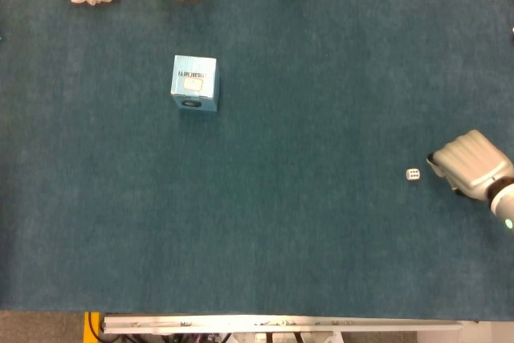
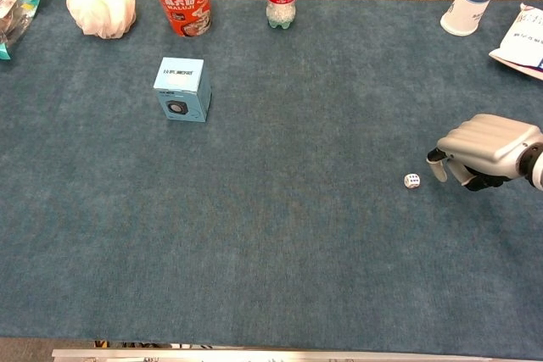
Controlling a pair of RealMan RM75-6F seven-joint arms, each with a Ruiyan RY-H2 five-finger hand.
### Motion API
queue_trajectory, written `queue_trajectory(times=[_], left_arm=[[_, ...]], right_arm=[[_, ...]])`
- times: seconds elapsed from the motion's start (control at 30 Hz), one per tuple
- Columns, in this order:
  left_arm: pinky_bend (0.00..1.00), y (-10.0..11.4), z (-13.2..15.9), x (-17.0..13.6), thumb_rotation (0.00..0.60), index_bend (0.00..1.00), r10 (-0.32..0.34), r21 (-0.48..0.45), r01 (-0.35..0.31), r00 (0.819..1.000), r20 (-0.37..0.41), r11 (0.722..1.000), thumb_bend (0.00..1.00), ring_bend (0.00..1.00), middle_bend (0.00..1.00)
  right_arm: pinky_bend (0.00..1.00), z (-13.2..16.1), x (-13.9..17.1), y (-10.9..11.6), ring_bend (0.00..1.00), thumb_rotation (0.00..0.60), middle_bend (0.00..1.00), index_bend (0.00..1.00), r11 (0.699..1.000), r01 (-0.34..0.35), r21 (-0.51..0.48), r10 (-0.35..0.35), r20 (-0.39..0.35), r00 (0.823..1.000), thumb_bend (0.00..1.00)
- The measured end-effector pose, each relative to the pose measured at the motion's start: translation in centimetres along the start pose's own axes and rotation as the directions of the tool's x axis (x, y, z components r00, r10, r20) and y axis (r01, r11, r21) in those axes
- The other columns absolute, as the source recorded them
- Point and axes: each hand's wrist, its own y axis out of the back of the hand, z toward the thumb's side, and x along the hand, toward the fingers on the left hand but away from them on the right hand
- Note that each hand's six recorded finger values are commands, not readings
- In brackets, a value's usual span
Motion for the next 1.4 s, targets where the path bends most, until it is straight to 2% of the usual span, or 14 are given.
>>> queue_trajectory(times=[1.4], left_arm=[[0.34, 0.4, -0.3, -0.2, 0.6, 0.23, 0.006, -0.009, -0.006, 1.0, -0.01, 1.0, 0.0, 0.21, 0.28]], right_arm=[[1.0, 1.9, -1.6, 0.9, 1.0, 0.6, 1.0, 0.46, 0.999, 0.028, -0.022, -0.03, -0.056, 0.998, 1.0]])
